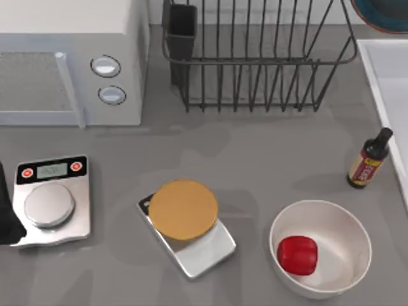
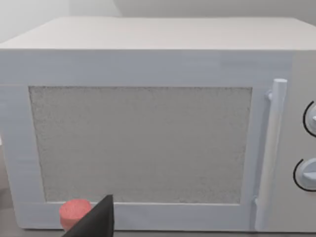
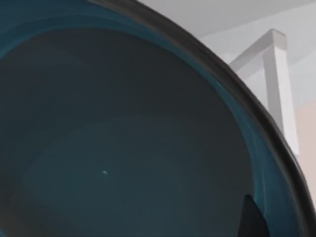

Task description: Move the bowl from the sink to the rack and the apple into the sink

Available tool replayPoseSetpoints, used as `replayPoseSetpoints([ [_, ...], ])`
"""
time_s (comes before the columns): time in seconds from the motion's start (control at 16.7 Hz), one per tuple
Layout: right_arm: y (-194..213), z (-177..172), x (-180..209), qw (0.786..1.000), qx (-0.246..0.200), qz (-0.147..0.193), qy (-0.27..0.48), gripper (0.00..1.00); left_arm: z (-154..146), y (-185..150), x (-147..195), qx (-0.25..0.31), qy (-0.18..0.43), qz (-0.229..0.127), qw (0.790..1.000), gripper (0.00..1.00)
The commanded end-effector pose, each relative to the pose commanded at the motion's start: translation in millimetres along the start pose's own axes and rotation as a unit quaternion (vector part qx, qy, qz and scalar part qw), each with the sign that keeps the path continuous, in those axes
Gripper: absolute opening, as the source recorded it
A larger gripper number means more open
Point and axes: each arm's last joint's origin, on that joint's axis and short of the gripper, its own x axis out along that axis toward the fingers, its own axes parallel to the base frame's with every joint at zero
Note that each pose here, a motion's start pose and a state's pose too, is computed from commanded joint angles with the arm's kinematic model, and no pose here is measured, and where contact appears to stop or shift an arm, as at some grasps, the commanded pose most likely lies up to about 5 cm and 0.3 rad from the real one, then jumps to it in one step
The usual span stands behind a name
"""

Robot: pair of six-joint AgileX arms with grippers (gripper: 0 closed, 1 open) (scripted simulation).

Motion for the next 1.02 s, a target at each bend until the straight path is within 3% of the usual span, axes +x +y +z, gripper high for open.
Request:
replayPoseSetpoints([
  [0.12, 49.6, 25.3, -23.5, 0.995, 0.033, 0.001, -0.093, 0.00, 0.0, 0.0, 0.0, 0.000, 0.000, 0.000, 1.000, 1.00],
  [0.3, 102.7, 48.2, -66.7, 0.971, 0.110, 0.015, -0.211, 0.00, 0.0, 0.0, 0.0, 0.000, 0.000, 0.000, 1.000, 1.00],
  [0.6, 141.7, 59.5, -123.2, 0.922, 0.221, 0.042, -0.314, 0.00, 0.0, 0.0, 0.0, 0.000, 0.000, 0.000, 1.000, 1.00],
  [1.02, 146.8, 59.9, -131.0, 0.915, 0.236, 0.049, -0.324, 0.00, 0.0, 0.0, 0.0, 0.000, 0.000, 0.000, 1.000, 1.00],
])
